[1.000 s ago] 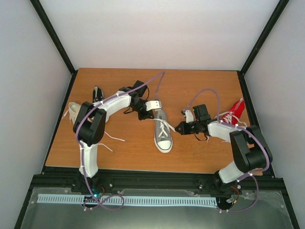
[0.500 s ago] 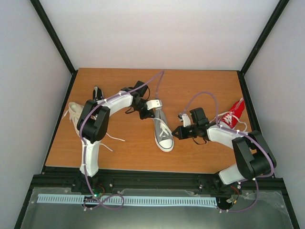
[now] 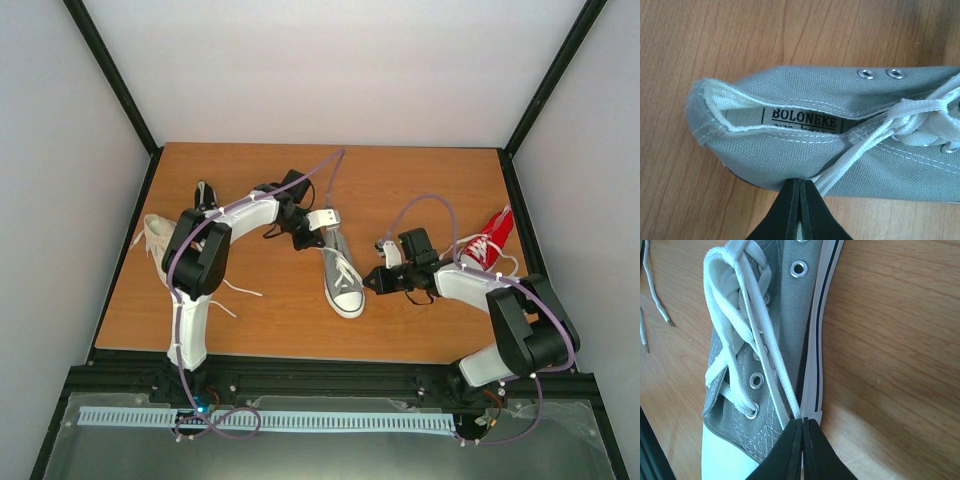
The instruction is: Tie the shoes
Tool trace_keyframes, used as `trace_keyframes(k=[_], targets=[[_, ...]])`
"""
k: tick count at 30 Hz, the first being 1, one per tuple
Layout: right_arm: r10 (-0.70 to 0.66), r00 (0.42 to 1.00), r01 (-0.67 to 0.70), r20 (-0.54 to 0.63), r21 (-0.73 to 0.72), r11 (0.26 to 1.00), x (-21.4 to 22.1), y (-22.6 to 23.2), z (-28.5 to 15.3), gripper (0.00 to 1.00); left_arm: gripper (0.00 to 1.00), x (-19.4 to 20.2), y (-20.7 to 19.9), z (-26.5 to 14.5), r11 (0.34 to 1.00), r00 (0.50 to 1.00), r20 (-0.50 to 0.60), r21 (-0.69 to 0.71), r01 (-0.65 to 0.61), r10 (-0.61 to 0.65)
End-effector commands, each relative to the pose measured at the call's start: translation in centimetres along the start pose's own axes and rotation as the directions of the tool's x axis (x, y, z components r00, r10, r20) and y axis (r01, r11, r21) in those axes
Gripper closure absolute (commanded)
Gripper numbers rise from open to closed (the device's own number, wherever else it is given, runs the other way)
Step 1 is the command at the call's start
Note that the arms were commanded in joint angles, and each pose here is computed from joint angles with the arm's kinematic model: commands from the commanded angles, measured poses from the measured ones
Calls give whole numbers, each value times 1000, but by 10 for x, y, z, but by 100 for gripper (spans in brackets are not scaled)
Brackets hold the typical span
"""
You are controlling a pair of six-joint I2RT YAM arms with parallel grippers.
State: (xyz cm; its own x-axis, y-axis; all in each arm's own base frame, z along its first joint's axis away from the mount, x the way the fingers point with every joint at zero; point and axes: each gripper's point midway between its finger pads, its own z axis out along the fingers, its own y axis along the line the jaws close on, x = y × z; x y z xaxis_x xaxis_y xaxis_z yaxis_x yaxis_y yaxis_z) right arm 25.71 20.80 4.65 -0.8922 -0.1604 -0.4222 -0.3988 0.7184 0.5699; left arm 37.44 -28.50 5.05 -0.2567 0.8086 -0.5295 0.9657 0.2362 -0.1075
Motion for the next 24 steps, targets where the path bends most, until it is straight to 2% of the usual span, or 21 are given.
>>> trace_keyframes(k=[1, 13, 21, 24], targets=[[46, 997, -43, -67, 42, 998, 24, -10, 1, 97, 99, 23, 37, -2, 993, 997, -73, -121, -1, -8], [59, 996, -55, -72, 53, 997, 30, -13, 2, 97, 99, 27, 36, -1, 993, 996, -87, -117, -2, -8], [4, 998, -12, 61, 132, 991, -39, -17, -9, 97, 99, 12, 2, -23, 999, 998, -16, -2, 53, -53], [-13, 996, 0, 83, 152, 988, -61, -19, -7, 97, 99, 19, -4, -20, 997, 997, -33, 16, 74, -74]])
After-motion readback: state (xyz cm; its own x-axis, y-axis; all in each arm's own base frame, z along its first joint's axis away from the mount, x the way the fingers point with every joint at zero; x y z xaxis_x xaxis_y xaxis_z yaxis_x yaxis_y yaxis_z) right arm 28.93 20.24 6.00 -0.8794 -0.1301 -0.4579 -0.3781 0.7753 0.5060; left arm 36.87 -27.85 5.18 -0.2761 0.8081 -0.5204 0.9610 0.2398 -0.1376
